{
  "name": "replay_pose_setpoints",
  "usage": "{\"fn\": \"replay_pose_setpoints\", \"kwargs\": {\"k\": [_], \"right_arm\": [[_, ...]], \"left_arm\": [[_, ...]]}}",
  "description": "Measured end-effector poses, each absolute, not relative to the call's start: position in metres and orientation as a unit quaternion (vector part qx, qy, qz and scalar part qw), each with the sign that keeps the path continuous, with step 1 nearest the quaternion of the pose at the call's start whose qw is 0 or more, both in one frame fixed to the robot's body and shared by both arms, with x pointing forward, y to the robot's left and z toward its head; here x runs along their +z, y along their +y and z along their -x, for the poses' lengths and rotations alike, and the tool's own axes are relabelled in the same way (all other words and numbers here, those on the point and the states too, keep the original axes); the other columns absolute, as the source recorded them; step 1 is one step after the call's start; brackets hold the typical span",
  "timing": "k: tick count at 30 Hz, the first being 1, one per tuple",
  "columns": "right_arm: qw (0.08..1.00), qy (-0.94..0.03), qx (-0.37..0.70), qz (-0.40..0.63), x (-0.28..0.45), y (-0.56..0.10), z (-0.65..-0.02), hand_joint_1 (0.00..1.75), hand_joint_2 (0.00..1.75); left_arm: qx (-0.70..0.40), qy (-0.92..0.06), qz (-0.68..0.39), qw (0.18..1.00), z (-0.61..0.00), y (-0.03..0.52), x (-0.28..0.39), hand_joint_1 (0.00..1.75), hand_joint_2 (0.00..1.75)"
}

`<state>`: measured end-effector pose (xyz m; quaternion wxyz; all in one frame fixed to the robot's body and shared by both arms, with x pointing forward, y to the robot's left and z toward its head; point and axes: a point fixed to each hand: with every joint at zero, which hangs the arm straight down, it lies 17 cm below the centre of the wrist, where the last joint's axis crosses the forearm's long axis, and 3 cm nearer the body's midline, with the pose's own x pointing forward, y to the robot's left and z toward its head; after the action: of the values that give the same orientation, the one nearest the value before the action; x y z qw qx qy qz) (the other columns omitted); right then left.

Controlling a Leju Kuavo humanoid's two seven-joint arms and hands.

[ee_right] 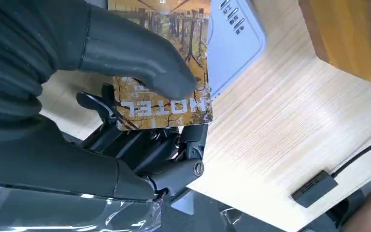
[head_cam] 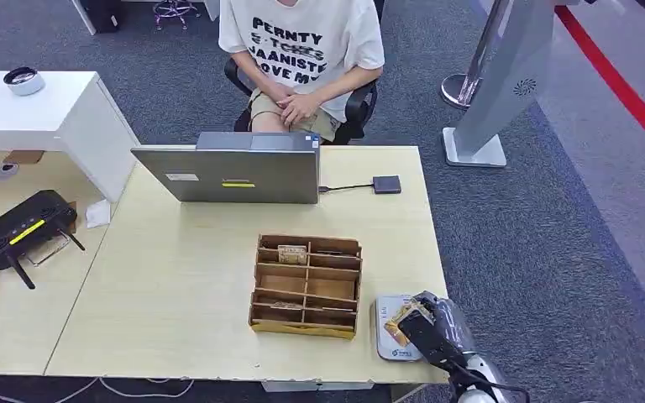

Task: Pass the card to the sensor for recognition and then transmit it.

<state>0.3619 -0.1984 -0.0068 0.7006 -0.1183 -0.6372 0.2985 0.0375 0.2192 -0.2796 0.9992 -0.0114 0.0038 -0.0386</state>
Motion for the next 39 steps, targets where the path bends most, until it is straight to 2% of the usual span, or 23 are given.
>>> {"fn": "replay_pose_setpoints", "kwargs": {"k": [33,36,39], "right_arm": [[0.698,-0.646,0.282,0.125,-0.002,-0.202,-0.359,1.75,1.75],[0.678,-0.667,0.279,0.136,0.012,-0.201,-0.358,1.75,1.75],[0.621,-0.721,0.260,0.166,0.062,-0.199,-0.360,1.75,1.75]], "left_arm": [[-0.039,-0.001,0.008,0.999,-0.038,0.220,-0.280,0.00,0.00],[-0.036,-0.002,0.007,0.999,-0.039,0.221,-0.280,0.00,0.00],[-0.026,-0.005,0.007,1.000,-0.039,0.221,-0.280,0.00,0.00]]}}
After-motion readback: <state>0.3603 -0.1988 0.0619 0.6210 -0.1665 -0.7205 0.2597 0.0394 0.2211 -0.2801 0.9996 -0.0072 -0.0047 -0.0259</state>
